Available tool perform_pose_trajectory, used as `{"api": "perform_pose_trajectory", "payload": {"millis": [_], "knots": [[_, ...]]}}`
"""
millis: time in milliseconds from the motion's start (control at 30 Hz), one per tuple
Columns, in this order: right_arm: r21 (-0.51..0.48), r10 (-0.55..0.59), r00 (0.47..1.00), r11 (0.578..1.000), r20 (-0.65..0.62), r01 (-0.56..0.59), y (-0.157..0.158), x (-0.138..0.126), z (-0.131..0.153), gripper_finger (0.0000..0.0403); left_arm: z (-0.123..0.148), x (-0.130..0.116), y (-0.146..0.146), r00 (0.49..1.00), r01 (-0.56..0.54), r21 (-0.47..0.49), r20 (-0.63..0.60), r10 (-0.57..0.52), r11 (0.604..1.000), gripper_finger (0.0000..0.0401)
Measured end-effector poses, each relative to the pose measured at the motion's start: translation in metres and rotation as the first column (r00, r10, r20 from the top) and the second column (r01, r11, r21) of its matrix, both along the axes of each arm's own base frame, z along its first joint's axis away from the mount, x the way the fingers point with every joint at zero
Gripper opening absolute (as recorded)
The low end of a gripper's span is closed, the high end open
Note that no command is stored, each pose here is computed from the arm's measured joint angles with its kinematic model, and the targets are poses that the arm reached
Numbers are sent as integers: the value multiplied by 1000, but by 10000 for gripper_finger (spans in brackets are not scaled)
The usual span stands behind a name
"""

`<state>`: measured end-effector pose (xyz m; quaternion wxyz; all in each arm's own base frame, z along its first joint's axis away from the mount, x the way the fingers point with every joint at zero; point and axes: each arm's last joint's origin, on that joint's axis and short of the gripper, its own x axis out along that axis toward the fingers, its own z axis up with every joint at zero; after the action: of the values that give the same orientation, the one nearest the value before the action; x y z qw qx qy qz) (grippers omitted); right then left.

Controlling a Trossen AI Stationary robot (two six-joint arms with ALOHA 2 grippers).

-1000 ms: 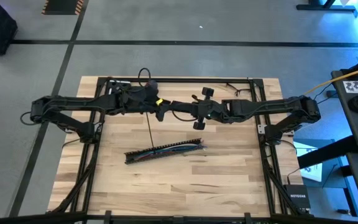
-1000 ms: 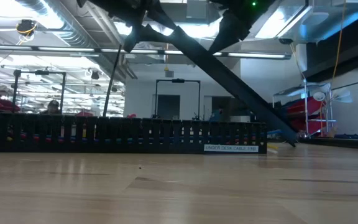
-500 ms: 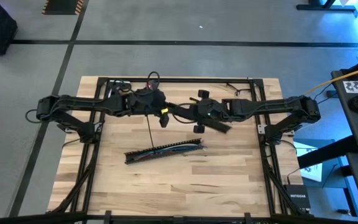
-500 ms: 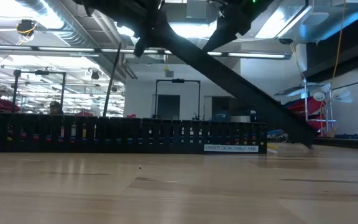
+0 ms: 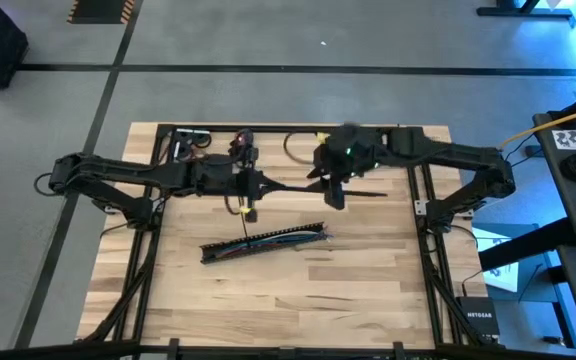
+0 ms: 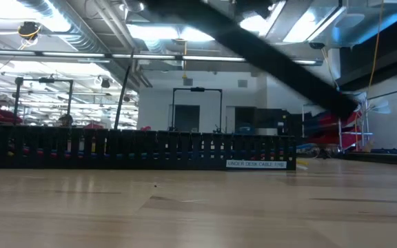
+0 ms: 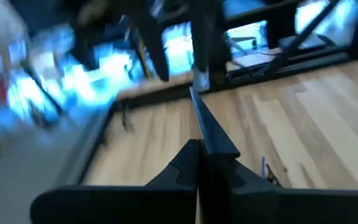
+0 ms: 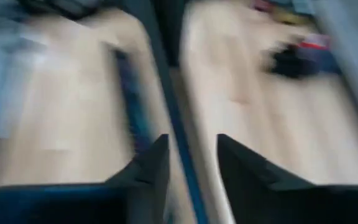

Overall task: Ziptie cables
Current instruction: Close the black cable duct

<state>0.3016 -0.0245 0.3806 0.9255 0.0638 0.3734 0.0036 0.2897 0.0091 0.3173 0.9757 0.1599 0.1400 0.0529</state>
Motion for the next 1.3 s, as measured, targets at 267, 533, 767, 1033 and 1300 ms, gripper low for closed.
{"api": "perform_pose_trajectory", "payload": {"millis": [267, 533, 767, 1033, 1300], "knots": [[313, 140, 979, 932, 150, -181, -3, 0, 26, 260, 35, -4, -46, 971, 211, 450, 6, -240, 867, 2], [370, 177, 976, 904, 129, -213, 10, 19, 14, 320, 43, -6, -60, 961, 227, 576, 0, -278, 786, 2], [391, 213, 975, 893, 69, -223, 19, 38, -6, 319, 41, -6, -58, 962, 233, 583, -21, -273, 778, 2], [425, 223, 973, 876, 64, -228, 20, 40, -9, 319, 38, -6, -57, 961, 252, 570, -55, -270, 782, 1], [399, 219, 966, 880, 141, -258, 20, 47, -4, 307, 34, -1, -57, 963, 254, 560, -66, -263, 789, 1]]}}
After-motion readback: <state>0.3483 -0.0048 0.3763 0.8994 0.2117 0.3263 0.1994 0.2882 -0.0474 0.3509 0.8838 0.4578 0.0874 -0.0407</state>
